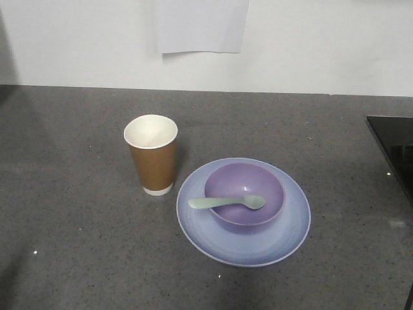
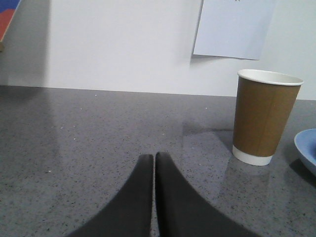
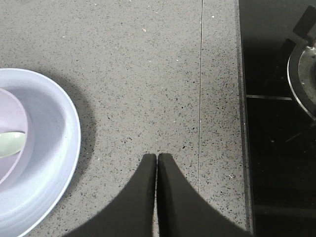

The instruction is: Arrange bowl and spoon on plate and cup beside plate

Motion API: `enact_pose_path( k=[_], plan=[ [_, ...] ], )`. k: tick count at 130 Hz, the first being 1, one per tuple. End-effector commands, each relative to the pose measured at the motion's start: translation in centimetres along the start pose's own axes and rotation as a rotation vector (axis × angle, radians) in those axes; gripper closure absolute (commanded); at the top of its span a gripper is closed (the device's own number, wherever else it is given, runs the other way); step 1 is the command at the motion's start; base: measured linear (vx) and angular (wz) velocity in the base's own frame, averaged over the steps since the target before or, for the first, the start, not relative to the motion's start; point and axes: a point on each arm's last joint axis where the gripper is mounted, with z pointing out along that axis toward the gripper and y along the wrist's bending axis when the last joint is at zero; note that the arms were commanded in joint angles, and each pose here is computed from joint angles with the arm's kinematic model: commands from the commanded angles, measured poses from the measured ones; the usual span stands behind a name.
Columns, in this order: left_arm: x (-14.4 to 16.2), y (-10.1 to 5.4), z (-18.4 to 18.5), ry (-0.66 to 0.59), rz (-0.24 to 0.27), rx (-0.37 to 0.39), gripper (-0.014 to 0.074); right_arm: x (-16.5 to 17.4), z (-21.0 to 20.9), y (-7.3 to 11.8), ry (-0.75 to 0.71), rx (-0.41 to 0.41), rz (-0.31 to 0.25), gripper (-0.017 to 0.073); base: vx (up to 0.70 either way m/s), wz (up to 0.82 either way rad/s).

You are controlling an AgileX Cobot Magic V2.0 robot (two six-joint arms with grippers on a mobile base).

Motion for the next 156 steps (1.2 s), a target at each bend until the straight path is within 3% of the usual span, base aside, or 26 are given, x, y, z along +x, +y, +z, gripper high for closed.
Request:
enact_pose_path(
  k=[1, 38, 156],
  plan=[
    [-0.36, -0.08, -0.1, -0.076, -0.01, 0.014, 0.0601, -1.05, -1.05, -0.09, -0.094, 0.006, -0.008, 0.0568, 0.0, 0.0],
    [-0.36, -0.1, -0.1, -0.077, 0.022, 0.014, 0.0601, -1.05, -1.05, -0.09, -0.094, 0.006, -0.008, 0.0568, 0.0, 0.0],
    [-0.09, -0.06, -0.08, -0.044, 0.021, 0.01, 0.0601, -1.05, -1.05, -0.09, -0.094, 0.006, -0.008, 0.0568, 0.0, 0.0]
  ],
)
